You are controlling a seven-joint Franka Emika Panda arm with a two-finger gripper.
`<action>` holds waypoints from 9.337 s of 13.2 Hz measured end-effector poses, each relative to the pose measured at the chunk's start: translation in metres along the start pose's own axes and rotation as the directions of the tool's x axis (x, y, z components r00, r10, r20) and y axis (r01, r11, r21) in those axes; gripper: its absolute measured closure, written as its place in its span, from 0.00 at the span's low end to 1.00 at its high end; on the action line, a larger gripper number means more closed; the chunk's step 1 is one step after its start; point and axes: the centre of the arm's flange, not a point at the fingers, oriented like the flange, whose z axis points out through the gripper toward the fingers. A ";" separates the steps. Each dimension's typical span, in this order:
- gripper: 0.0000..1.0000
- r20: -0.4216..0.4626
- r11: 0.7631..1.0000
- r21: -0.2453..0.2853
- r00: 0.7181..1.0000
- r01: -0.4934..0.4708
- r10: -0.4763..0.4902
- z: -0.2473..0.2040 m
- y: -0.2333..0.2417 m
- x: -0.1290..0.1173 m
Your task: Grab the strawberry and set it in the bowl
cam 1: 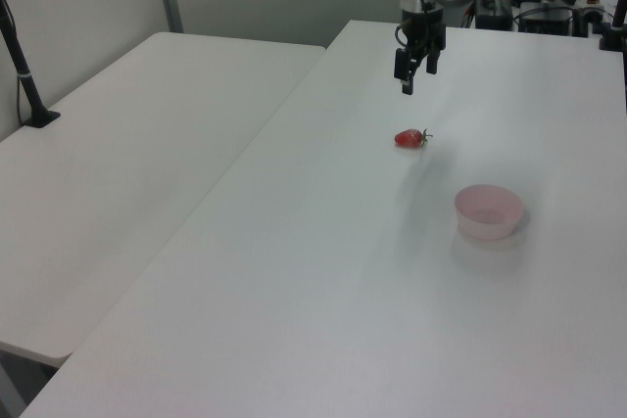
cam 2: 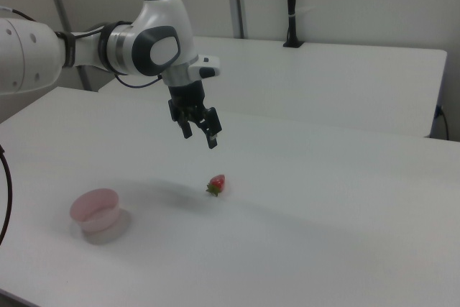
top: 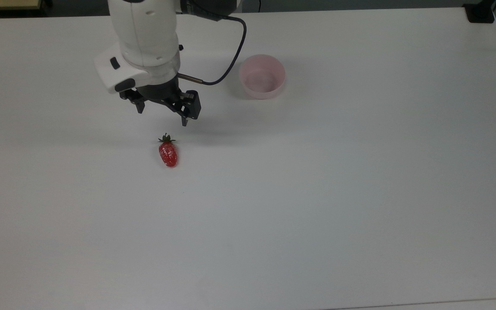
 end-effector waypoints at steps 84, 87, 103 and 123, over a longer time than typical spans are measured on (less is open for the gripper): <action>0.20 0.102 0.900 -0.037 0.897 0.435 -0.429 0.130 -0.017 0.020; 0.26 0.059 0.903 -0.056 0.905 0.425 -0.422 0.140 -0.027 0.025; 0.61 0.121 0.893 0.045 0.885 0.447 -0.449 0.050 -0.050 -0.008; 0.00 0.358 0.904 0.039 0.839 0.426 -0.410 0.009 -0.187 -0.127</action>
